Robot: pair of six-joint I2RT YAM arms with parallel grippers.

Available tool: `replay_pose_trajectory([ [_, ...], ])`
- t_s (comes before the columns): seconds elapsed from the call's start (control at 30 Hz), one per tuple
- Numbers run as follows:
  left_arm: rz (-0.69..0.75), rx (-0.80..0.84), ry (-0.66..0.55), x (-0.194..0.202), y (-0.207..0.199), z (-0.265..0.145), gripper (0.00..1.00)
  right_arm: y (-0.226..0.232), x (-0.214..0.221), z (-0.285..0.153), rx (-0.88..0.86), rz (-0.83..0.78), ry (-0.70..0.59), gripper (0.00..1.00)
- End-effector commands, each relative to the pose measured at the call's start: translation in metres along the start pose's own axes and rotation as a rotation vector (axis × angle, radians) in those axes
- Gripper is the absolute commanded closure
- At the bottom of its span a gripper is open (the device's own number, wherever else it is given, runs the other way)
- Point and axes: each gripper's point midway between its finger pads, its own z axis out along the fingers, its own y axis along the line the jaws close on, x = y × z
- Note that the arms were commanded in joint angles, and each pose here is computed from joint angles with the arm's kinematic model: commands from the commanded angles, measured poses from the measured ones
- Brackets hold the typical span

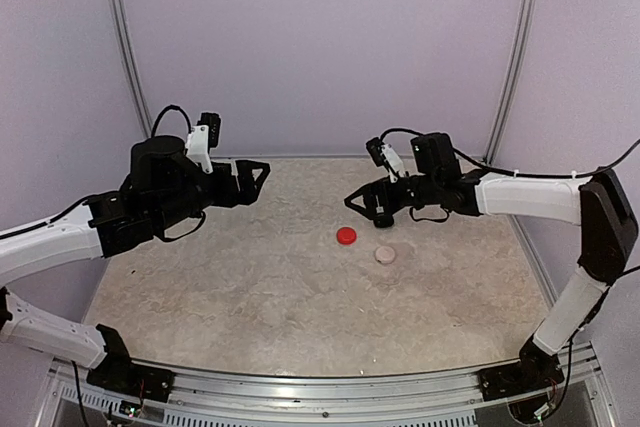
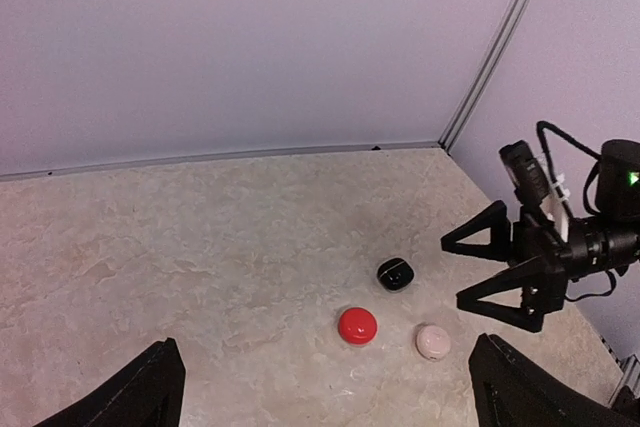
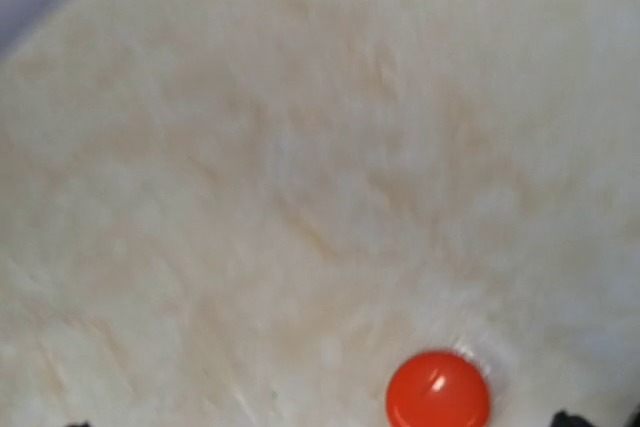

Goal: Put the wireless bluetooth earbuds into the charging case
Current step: Reset both arms

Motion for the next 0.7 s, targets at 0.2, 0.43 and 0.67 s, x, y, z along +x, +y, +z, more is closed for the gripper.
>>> replay_pose_trajectory([
  [0.2,-0.11,-0.082,0.167,0.018,0.042,0.025,0.01,0.002,-0.061,-0.112,0.214,-0.078,-0.261,0.01],
  [0.43,-0.159,-0.185,0.191,0.042,0.071,0.02,0.01,-0.004,-0.037,-0.169,0.327,-0.029,-0.367,0.01],
  [0.67,-0.235,-0.214,0.186,0.084,0.09,0.008,0.01,-0.02,0.017,-0.183,0.403,0.062,-0.365,0.01],
])
